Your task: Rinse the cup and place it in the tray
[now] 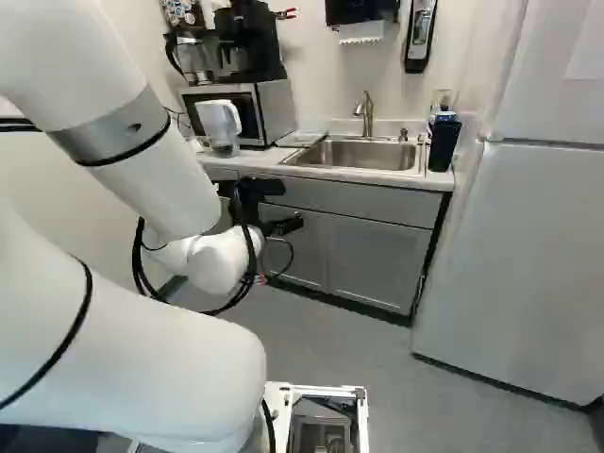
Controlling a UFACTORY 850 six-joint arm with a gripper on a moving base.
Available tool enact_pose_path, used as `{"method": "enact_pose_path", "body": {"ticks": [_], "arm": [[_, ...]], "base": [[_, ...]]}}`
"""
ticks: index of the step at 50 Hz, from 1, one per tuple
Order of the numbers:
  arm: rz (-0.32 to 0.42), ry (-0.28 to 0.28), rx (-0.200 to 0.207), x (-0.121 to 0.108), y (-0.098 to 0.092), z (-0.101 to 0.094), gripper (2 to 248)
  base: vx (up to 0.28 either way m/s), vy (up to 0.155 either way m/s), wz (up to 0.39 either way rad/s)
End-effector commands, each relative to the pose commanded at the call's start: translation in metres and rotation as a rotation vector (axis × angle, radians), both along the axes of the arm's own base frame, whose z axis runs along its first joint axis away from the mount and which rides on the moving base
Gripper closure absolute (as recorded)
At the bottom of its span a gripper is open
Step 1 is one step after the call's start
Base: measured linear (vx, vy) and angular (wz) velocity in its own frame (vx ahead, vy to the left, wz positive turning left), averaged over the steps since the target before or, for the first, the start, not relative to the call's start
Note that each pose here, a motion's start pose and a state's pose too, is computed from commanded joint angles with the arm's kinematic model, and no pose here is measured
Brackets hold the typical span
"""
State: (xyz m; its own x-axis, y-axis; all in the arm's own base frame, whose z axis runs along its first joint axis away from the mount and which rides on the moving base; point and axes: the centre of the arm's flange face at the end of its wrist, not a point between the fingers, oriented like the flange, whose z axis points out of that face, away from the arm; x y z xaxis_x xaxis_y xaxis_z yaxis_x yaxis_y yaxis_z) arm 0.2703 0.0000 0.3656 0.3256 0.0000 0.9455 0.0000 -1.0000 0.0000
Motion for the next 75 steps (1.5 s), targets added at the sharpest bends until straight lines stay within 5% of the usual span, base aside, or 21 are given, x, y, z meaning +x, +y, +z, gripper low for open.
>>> {"method": "enact_pose_path", "body": {"ticks": [43,75], "arm": [[-0.001,0.002,0.0,0.006,0.0,0.001,3],[-0.01,-0.072,0.0,0.035,-0.003,0.031,3]], "base": [[0.0,0.0,0.0],[0.0,0.0,0.0]]}}
